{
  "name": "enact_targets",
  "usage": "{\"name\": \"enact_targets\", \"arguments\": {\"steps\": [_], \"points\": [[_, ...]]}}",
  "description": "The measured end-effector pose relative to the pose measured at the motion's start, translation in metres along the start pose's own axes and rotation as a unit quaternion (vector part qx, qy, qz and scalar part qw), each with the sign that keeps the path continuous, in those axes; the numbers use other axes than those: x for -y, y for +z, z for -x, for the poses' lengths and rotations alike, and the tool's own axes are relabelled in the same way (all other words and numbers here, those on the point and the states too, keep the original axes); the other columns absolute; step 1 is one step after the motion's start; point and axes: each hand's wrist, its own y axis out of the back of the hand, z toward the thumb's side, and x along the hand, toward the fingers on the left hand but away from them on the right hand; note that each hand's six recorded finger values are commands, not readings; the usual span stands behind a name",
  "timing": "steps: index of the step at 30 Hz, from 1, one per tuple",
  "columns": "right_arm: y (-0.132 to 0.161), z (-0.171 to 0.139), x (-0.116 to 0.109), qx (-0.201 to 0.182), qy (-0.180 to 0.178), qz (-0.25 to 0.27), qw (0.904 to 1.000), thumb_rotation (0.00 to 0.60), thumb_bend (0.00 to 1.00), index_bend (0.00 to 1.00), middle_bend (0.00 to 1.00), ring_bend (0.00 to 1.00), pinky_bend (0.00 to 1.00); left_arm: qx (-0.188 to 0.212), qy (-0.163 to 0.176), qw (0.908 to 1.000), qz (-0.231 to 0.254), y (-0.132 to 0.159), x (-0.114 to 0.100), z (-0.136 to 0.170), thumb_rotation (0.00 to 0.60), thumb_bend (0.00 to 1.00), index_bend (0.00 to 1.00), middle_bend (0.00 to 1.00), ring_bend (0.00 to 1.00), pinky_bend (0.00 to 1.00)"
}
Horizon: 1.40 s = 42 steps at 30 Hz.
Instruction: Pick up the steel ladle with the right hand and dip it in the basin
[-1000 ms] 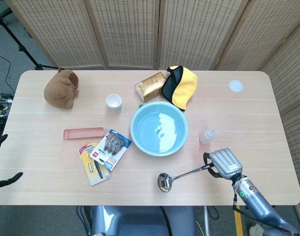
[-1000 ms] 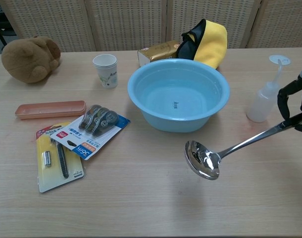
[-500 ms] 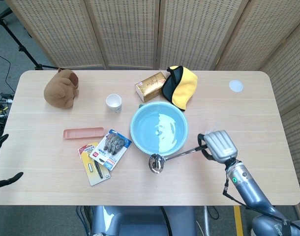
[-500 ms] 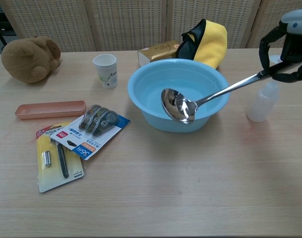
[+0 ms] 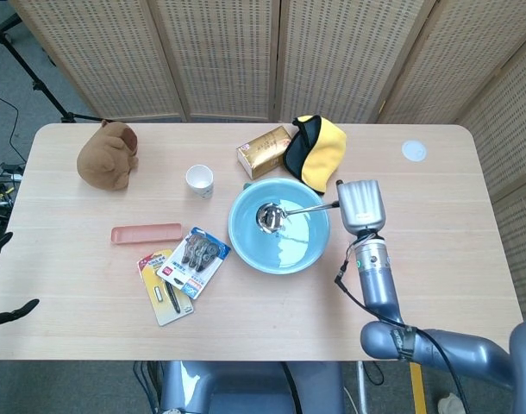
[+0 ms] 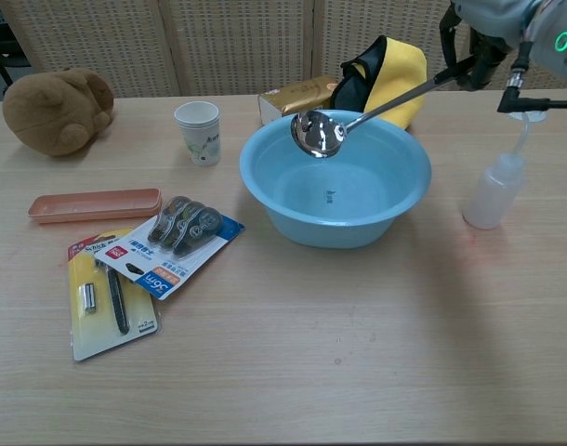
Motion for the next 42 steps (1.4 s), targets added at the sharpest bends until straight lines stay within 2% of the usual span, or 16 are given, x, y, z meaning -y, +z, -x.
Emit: {"name": "enact_targets", "arguments": {"steps": [10,19,26,31,34,42], "points": [[0.004,0.026,0.018,0.041,-0.034,-0.064,0.9966,0.6,0.99,0.82,0.95,0.94,1.0,-0.01,-0.011,0.9999,0.006,-0.004,0.003,-0.006,0.6,0.01,0.0,0.0,0.0,0.0],[0.015,0.03,0.042,0.034,-0.057,-0.12,0.9906,0.6,1.0,0.82,0.95,0.94,1.0,-0.011,-0.012,0.9999,0.006,-0.004,0.003,-0.007,0.6,0.01,0.0,0.0,0.0,0.0],[0.01,0.033,0.06,0.023,-0.07,-0.196,0.9779,0.6,1.0,0.82,0.95,0.94,1.0,-0.011,-0.014,0.9998,0.002,-0.003,0.005,-0.008,0.6,0.01,0.0,0.0,0.0,0.0],[0.008,0.029,0.069,0.016,-0.059,-0.231,0.9711,0.6,1.0,0.82,0.95,0.94,1.0,-0.009,-0.017,0.9998,-0.003,-0.001,0.008,-0.008,0.6,0.01,0.0,0.0,0.0,0.0],[0.008,0.025,0.072,0.018,-0.043,-0.231,0.9717,0.6,1.0,0.82,0.95,0.94,1.0,-0.009,-0.017,0.9998,-0.007,0.0,0.009,-0.008,0.6,0.01,0.0,0.0,0.0,0.0],[0.014,0.004,0.072,0.027,0.048,-0.199,0.9784,0.6,1.0,0.82,0.96,0.94,1.0,-0.005,-0.02,0.9997,-0.01,0.003,0.012,-0.006,0.6,0.01,0.0,0.0,0.0,0.0]]}}
